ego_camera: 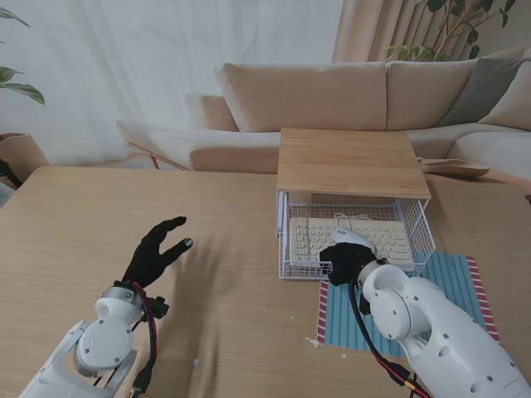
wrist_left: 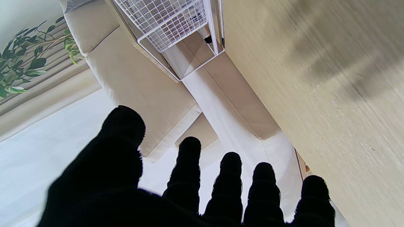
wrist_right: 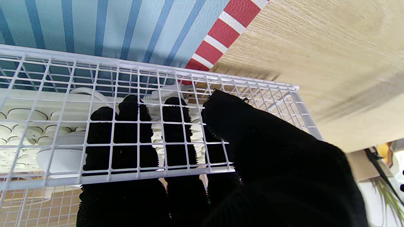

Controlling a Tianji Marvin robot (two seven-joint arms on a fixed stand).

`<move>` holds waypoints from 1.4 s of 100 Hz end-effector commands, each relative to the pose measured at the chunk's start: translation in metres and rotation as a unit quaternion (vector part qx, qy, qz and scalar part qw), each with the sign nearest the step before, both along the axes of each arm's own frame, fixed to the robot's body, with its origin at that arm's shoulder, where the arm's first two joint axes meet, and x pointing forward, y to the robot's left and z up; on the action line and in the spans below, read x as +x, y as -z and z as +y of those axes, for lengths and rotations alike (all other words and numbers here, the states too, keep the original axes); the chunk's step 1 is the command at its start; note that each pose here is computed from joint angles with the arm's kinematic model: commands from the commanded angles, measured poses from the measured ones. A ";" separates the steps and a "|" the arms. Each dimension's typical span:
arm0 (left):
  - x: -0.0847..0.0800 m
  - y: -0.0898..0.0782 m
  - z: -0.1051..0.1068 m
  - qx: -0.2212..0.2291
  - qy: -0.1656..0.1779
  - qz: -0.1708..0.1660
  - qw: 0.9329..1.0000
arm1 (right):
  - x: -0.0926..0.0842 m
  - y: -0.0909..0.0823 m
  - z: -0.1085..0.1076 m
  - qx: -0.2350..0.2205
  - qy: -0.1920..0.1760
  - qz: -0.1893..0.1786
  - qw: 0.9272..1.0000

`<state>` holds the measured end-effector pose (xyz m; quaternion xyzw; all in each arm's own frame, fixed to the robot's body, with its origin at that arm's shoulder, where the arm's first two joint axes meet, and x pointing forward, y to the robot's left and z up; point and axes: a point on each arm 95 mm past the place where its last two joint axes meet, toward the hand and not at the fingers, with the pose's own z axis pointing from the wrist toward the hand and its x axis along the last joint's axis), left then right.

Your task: Unroll the mouse pad and set up the keyboard and mouse from the tabletop organizer

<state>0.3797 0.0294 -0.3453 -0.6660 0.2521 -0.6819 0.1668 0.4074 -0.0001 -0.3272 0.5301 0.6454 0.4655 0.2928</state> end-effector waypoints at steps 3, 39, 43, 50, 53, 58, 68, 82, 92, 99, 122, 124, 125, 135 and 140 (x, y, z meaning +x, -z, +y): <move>-0.001 0.000 -0.003 -0.003 0.004 0.004 1.000 | -0.031 0.038 0.007 -0.006 -0.016 0.083 0.996; -0.001 0.000 -0.002 -0.003 0.003 0.003 1.000 | -0.041 0.035 0.008 -0.003 -0.005 0.112 0.994; -0.001 0.000 -0.002 -0.003 0.003 0.004 1.000 | -0.042 0.034 0.008 -0.001 -0.004 0.111 0.994; -0.001 0.000 -0.003 -0.003 0.003 0.004 1.000 | -0.043 0.032 0.009 0.005 0.000 0.114 0.993; -0.001 0.000 -0.003 -0.003 0.003 0.004 1.000 | -0.044 0.031 0.009 0.008 0.001 0.116 0.993; -0.001 0.000 -0.002 -0.003 0.003 0.004 1.000 | -0.045 0.030 0.009 0.010 0.002 0.117 0.993; -0.001 0.000 -0.003 -0.003 0.003 0.004 1.000 | -0.045 0.030 0.009 0.013 0.004 0.108 0.994; -0.001 0.000 -0.003 -0.003 0.004 0.003 1.000 | -0.044 0.030 0.010 0.023 0.005 0.088 0.996; -0.001 0.000 -0.002 -0.003 0.003 0.003 1.000 | -0.043 0.029 0.010 0.026 -0.001 0.069 0.997; -0.001 0.000 -0.002 -0.003 0.003 0.003 1.000 | -0.044 0.027 0.009 0.028 -0.009 0.060 0.998; -0.001 0.000 -0.003 -0.003 0.004 0.003 1.000 | -0.044 0.011 0.004 0.042 -0.030 0.016 0.999; -0.001 0.000 -0.003 -0.003 0.004 0.003 1.000 | -0.045 0.009 0.004 0.043 -0.032 0.013 0.998; -0.001 0.000 -0.003 -0.003 0.004 0.003 1.000 | -0.045 0.008 0.004 0.044 -0.033 0.011 0.998; -0.001 0.000 -0.002 -0.003 0.003 0.002 1.000 | -0.047 -0.003 0.003 0.048 -0.042 -0.007 0.998; -0.001 0.000 -0.002 -0.003 0.003 0.003 1.000 | -0.048 -0.008 0.002 0.050 -0.046 -0.015 0.998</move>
